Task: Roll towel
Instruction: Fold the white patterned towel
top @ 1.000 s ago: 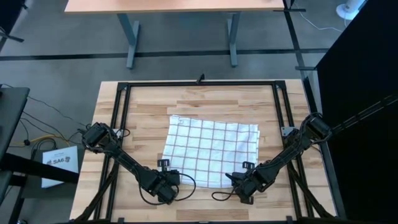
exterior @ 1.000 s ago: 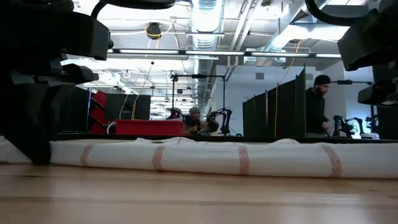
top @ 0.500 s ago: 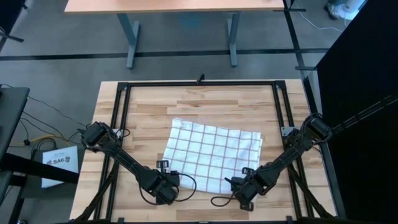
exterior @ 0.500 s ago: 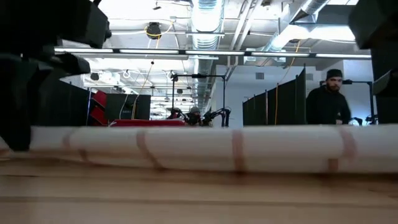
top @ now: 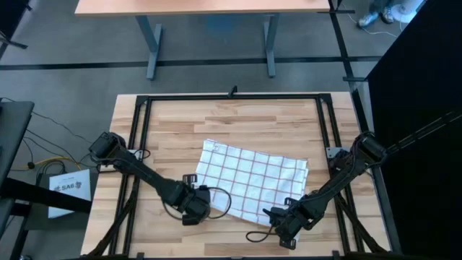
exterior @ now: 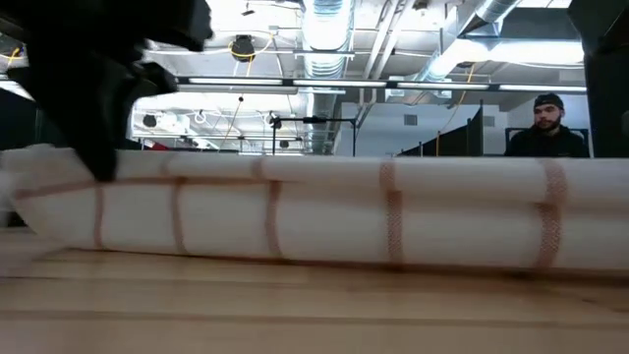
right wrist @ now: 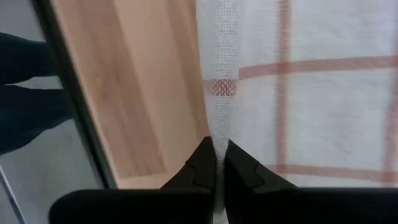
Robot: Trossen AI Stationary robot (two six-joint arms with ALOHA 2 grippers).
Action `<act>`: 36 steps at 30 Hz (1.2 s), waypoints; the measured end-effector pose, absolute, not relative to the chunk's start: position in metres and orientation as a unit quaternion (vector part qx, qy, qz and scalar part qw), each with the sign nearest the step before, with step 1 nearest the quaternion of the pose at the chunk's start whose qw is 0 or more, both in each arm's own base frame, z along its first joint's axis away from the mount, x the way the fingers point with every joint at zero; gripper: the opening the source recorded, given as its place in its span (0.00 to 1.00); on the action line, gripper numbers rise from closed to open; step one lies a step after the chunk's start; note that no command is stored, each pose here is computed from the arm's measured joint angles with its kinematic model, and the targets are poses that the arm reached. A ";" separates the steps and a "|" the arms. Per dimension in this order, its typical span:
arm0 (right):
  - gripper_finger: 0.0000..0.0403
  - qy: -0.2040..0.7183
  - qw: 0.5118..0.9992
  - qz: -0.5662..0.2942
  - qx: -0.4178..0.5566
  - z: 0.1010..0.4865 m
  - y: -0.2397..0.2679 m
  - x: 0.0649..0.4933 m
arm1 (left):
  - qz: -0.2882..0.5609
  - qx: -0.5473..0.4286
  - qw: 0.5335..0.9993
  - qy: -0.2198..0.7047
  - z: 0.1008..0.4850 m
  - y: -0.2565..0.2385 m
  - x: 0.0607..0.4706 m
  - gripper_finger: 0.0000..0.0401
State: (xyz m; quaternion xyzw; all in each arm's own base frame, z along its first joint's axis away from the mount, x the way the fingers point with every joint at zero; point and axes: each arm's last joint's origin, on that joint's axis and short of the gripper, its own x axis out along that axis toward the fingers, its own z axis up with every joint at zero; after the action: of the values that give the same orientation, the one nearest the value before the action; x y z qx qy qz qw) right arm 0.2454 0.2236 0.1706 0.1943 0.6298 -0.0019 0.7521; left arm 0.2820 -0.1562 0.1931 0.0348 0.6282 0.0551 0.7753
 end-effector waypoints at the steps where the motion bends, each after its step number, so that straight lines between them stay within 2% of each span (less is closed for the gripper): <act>1: 0.00 0.629 0.752 -0.004 0.197 0.174 0.220 0.245 | 0.050 0.038 0.774 0.631 0.193 -0.153 0.284 0.00; 9: 0.00 0.617 0.757 -0.034 0.210 0.203 0.187 0.234 | 0.027 0.048 0.772 0.634 0.184 -0.129 0.293 0.00; 17: 0.00 0.632 0.738 -0.063 0.227 0.174 0.160 0.220 | 0.015 0.030 0.772 0.635 0.163 -0.114 0.293 0.00; 20: 0.00 0.623 0.740 -0.043 0.248 0.163 0.159 0.220 | 0.013 0.027 0.770 0.637 0.160 -0.110 0.292 0.00; 30: 0.00 0.641 0.726 -0.068 0.241 0.140 0.148 0.205 | 0.031 0.029 0.780 0.624 0.152 -0.101 0.293 0.00; 36: 0.08 0.648 0.720 -0.068 0.241 0.142 0.145 0.203 | 0.043 0.045 0.779 0.624 0.158 -0.094 0.294 0.04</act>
State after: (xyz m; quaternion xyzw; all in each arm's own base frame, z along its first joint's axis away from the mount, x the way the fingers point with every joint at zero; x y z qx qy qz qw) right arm 0.2034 0.1450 0.1416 0.2415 0.6475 -0.0682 0.7195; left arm 0.2938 -0.0945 0.1578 0.0449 0.6242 0.0428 0.7788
